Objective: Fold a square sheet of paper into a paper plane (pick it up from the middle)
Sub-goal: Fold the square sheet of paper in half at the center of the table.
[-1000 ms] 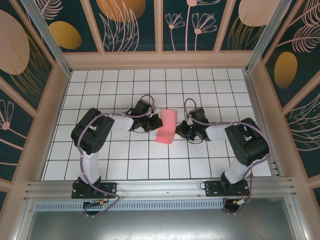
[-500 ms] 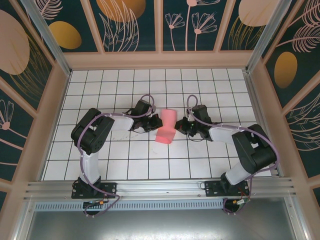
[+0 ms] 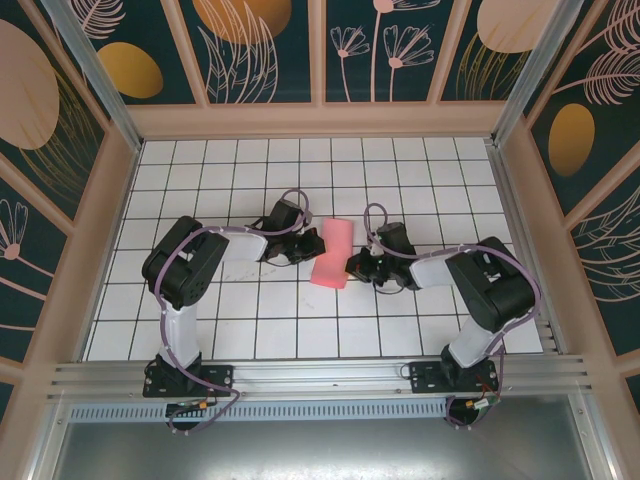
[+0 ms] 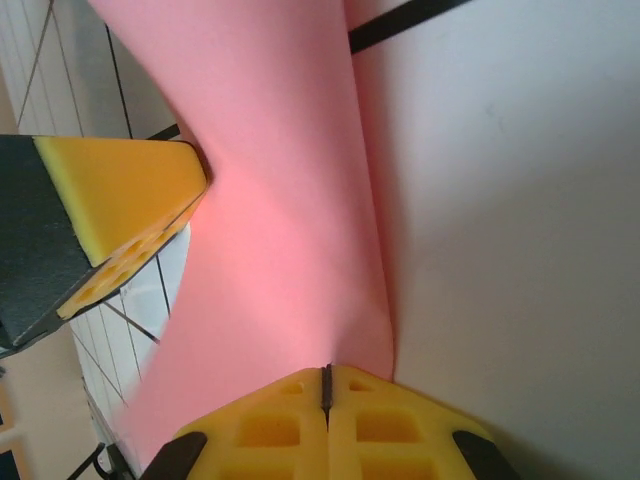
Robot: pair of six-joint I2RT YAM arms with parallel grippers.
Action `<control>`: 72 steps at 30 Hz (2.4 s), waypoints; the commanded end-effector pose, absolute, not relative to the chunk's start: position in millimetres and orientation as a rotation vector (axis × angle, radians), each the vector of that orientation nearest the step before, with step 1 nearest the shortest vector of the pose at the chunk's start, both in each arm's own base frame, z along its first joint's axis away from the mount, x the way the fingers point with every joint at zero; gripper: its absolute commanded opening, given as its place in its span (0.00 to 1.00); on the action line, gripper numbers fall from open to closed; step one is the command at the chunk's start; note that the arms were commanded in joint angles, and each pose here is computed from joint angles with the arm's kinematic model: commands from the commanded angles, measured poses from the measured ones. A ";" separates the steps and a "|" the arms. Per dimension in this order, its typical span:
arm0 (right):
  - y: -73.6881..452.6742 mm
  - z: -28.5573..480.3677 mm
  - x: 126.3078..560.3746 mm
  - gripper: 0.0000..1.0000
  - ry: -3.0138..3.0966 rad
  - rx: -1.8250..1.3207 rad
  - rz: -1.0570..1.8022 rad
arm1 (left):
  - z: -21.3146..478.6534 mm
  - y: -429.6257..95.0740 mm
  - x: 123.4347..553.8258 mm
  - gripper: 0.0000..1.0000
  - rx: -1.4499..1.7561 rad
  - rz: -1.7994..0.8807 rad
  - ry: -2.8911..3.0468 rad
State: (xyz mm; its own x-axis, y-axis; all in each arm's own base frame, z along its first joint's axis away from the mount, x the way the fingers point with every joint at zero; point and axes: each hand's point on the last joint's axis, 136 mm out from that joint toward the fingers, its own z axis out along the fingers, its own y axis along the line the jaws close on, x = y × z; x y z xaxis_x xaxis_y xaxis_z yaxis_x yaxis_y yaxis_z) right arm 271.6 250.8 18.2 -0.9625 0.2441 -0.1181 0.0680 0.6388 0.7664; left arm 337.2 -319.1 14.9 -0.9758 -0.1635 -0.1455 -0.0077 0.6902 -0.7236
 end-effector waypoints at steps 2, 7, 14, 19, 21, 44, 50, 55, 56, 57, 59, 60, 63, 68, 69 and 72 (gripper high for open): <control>250.4 13.5 267.5 0.00 2.652 0.210 1.219 | -18.4 -305.6 318.4 0.00 -0.162 -1.043 2.815; 264.2 53.3 271.7 0.00 2.549 0.120 1.328 | -17.2 -305.6 318.7 0.00 -0.162 -1.044 2.813; 266.1 62.2 260.1 0.00 2.517 0.121 1.387 | -16.5 -306.4 319.1 0.00 -0.160 -1.048 2.809; 265.4 46.1 252.0 0.00 2.556 0.131 1.377 | -17.2 -306.4 318.6 0.00 -0.157 -1.049 2.811; 262.7 34.0 249.4 0.00 2.592 0.146 1.350 | -17.1 -307.0 319.0 0.00 -0.160 -1.054 2.809; 276.7 41.4 238.5 0.00 2.604 0.117 1.361 | -16.5 -306.9 317.7 0.00 -0.156 -1.057 2.815; 259.4 0.8 216.5 0.00 2.742 0.183 1.236 | -17.6 -307.0 316.9 0.00 -0.156 -1.056 2.819; 265.5 13.3 219.9 0.00 2.729 0.146 1.257 | -17.1 -306.5 317.7 0.00 -0.151 -1.049 2.819; 267.0 18.9 222.5 0.00 2.720 0.135 1.254 | -16.3 -306.8 317.8 0.00 -0.147 -1.050 2.817; 268.0 23.9 224.6 0.00 2.713 0.128 1.251 | -15.9 -306.3 318.2 0.00 -0.148 -1.046 2.815; 271.3 38.6 230.3 0.00 2.676 0.106 1.262 | -16.1 -306.8 318.1 0.00 -0.149 -1.049 2.816; 272.2 43.9 233.2 0.00 2.658 0.102 1.269 | -15.6 -307.3 318.3 0.00 -0.149 -1.053 2.815; 277.1 55.5 238.6 0.00 2.620 0.086 1.295 | -15.6 -307.2 318.4 0.00 -0.146 -1.051 2.815; 278.0 38.1 231.7 0.00 2.677 0.087 1.284 | -16.1 -307.3 317.1 0.00 -0.147 -1.058 2.817; 276.2 33.1 230.2 0.00 2.692 0.094 1.269 | -16.0 -306.8 317.0 0.00 -0.147 -1.057 2.816; 268.4 15.8 224.0 0.00 2.738 0.118 1.218 | -15.6 -307.1 317.4 0.00 -0.146 -1.060 2.814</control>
State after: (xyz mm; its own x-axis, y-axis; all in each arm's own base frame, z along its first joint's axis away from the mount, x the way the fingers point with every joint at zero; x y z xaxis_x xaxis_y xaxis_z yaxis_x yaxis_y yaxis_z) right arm 232.4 275.0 34.0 -0.9829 0.1453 -0.1128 0.0039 0.6294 0.7770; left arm 336.6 -319.5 14.8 -0.9761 -0.1593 -0.1476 -0.0033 0.6906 -0.7232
